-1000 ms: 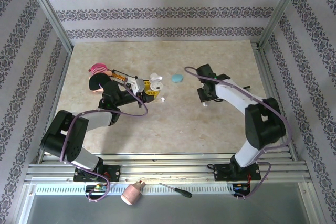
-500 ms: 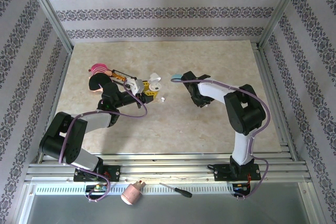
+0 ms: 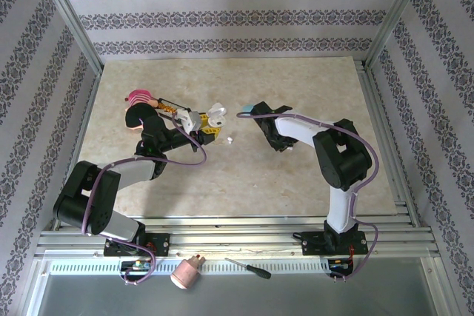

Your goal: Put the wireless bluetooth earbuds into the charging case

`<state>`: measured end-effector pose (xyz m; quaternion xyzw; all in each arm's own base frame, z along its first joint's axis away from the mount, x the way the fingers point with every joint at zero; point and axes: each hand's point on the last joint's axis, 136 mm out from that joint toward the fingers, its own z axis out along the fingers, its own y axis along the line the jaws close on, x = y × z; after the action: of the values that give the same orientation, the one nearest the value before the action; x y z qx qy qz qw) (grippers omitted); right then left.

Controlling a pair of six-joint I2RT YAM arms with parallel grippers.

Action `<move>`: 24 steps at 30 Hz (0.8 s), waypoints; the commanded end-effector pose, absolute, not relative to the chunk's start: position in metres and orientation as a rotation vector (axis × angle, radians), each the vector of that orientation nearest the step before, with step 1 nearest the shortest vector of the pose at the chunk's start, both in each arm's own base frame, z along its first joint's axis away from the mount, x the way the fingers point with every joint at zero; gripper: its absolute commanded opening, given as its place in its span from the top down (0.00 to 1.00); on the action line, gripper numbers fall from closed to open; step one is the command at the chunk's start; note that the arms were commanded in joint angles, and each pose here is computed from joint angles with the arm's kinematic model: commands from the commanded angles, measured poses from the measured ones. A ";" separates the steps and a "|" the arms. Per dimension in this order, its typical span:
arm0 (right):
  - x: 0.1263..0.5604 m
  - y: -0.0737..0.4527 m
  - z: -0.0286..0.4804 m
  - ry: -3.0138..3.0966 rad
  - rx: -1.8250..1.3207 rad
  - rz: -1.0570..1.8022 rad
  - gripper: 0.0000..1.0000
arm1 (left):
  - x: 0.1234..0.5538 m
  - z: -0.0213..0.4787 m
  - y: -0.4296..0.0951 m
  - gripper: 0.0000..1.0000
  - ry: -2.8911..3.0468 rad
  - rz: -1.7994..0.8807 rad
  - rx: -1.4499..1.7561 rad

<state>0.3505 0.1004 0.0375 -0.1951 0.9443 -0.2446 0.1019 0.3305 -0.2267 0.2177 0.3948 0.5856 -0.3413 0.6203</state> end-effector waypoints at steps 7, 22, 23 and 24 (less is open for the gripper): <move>0.349 0.111 0.041 2.793 -0.529 -0.690 0.64 | 0.333 0.220 -0.216 0.74 1.346 -0.737 0.900; 0.342 0.107 0.019 2.844 -0.562 -0.738 0.65 | 0.333 0.218 -0.215 0.74 1.354 -0.733 0.899; 0.341 0.106 0.018 2.848 -0.563 -0.743 0.66 | 0.333 0.218 -0.215 0.74 1.356 -0.734 0.899; 0.341 0.106 0.018 2.848 -0.566 -0.748 0.66 | 0.334 0.217 -0.215 0.74 1.357 -0.734 0.898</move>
<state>0.3441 0.1061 0.0198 -0.1883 0.9490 -0.2387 0.0835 0.3337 -0.2199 0.2112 0.3899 0.5978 -0.3333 0.6160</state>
